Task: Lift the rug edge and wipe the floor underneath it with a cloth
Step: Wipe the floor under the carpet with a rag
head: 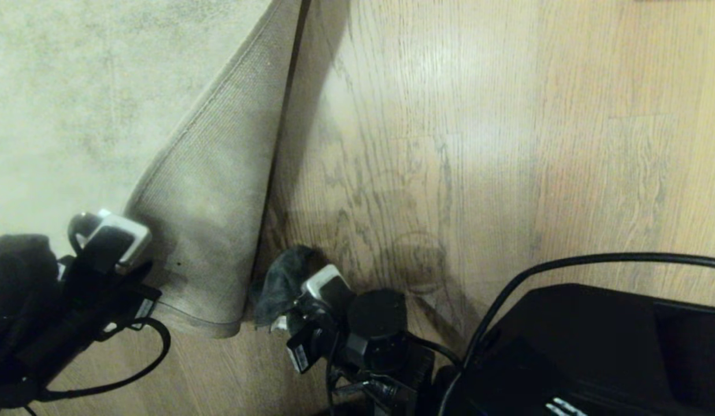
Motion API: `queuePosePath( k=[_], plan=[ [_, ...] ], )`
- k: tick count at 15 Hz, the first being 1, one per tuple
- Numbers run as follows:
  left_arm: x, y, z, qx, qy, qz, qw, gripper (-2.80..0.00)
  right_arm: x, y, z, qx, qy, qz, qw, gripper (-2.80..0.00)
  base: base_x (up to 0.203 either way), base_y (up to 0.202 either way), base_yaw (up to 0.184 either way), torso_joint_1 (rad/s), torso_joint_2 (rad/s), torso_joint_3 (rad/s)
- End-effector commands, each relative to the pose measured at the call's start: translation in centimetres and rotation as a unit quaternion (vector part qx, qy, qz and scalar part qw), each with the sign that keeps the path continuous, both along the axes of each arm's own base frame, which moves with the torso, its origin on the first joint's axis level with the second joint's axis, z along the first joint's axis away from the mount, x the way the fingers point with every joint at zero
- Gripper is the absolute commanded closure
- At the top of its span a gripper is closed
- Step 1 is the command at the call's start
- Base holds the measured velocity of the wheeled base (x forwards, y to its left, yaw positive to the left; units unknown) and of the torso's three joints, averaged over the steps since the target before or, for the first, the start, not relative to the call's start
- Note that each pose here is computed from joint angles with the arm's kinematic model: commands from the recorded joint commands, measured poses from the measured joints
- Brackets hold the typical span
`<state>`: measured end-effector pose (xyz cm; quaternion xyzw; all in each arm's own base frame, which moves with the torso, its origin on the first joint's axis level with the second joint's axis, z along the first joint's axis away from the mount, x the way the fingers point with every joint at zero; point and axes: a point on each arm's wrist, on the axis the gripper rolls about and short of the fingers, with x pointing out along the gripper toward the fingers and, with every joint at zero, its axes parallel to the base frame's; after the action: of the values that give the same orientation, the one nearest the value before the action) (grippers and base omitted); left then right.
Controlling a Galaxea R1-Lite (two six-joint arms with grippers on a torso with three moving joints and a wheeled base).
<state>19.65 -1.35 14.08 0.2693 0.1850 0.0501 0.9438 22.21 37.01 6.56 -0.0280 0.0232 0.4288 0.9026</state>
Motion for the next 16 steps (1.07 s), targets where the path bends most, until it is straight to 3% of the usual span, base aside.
queuePosePath(
  k=[1, 10, 16],
  plan=[
    [0.0, 0.0, -0.1, 0.001, 0.000, 0.001, 1.0000, 0.00, 1.4, -0.1, -0.5, 0.005, -0.003, -0.016, 1.000, 0.00, 0.000, 0.000, 0.000, 0.000, 0.00, 0.000],
    [-0.6, 0.1, -0.8, 0.003, 0.014, -0.001, 0.9999, 0.00, 6.5, 0.1, 2.3, 0.076, -0.048, -0.067, 0.994, 0.00, 0.000, 0.000, 0.000, 0.000, 0.00, 0.000],
    [-0.7, 0.0, -0.9, 0.004, 0.015, -0.002, 0.9999, 0.00, 7.6, -1.9, 6.0, 0.099, -0.066, -0.088, 0.989, 0.00, 0.000, 0.000, 0.000, 0.000, 0.00, 0.000]
  ],
)
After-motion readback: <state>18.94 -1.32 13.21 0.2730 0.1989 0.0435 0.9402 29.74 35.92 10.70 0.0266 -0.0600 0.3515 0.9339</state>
